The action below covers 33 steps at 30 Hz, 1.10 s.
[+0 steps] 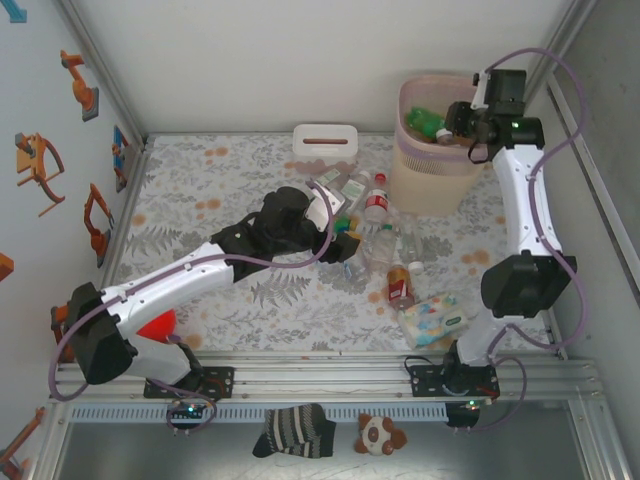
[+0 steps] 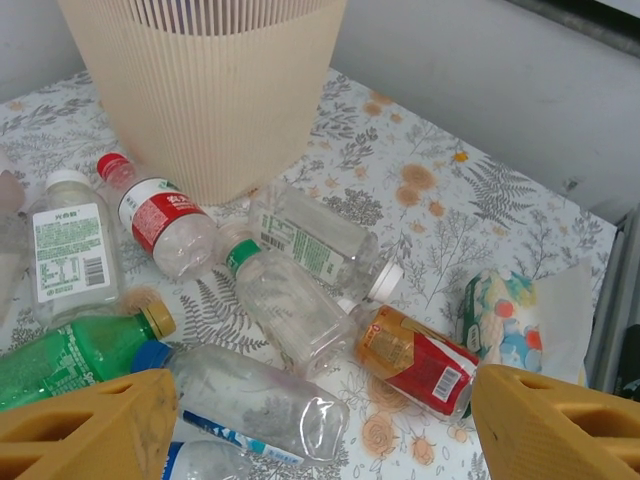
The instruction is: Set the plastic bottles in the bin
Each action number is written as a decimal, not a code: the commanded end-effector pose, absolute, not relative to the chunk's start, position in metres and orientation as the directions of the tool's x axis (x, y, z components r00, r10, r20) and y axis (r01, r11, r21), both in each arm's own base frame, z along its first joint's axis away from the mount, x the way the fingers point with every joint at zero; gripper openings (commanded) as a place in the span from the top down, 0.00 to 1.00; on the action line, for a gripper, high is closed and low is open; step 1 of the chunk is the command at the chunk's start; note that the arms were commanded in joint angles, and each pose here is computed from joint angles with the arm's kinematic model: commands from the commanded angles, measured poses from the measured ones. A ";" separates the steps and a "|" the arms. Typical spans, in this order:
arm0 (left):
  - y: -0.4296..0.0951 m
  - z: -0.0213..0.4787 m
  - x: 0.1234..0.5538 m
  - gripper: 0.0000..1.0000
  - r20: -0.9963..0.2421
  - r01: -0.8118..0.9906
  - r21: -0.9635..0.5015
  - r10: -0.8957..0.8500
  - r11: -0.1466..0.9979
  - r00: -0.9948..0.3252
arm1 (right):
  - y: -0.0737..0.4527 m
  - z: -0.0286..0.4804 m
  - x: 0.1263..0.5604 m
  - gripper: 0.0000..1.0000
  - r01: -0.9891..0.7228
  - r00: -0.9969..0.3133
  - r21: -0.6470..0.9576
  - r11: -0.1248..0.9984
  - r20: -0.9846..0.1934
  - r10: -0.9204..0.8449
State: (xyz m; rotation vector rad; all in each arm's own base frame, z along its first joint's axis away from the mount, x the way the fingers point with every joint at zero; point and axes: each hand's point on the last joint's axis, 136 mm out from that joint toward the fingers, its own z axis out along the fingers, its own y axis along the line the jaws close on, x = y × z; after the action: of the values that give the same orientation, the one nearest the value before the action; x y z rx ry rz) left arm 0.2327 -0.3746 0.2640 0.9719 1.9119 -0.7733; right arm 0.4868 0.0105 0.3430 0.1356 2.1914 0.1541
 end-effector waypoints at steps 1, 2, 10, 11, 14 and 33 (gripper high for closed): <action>-0.376 0.271 0.241 0.23 -0.885 0.833 -0.158 0.298 0.531 -0.358 | 0.012 0.351 0.451 0.57 0.052 -0.600 0.177 0.983 -0.781 0.172; -0.375 0.270 0.242 0.23 -0.885 0.829 -0.158 0.296 0.536 -0.360 | 0.013 0.349 0.443 0.57 0.052 -0.607 0.179 0.983 -0.776 0.173; -0.369 0.260 0.254 0.23 -0.872 0.788 -0.171 0.282 0.591 -0.401 | 0.024 0.326 0.379 0.57 0.075 -0.693 0.209 0.975 -0.692 0.202; -0.368 0.258 0.254 0.23 -0.869 0.785 -0.176 0.281 0.595 -0.407 | 0.026 0.320 0.371 0.57 0.078 -0.707 0.211 0.974 -0.678 0.203; -0.367 0.255 0.255 0.23 -0.863 0.775 -0.188 0.275 0.603 -0.423 | 0.033 0.302 0.350 0.57 0.088 -0.750 0.224 0.971 -0.626 0.213; -0.362 0.251 0.261 0.23 -0.853 0.739 -0.208 0.250 0.640 -0.457 | 0.082 0.134 0.322 0.46 -0.032 -0.900 0.063 0.998 -0.436 -0.002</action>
State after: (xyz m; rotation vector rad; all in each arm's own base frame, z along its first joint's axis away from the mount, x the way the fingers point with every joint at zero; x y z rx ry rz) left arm 0.2557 -0.3650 0.2534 0.8104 2.0039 -0.7363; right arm 0.3058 0.0801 0.1449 -0.0168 2.7529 0.1309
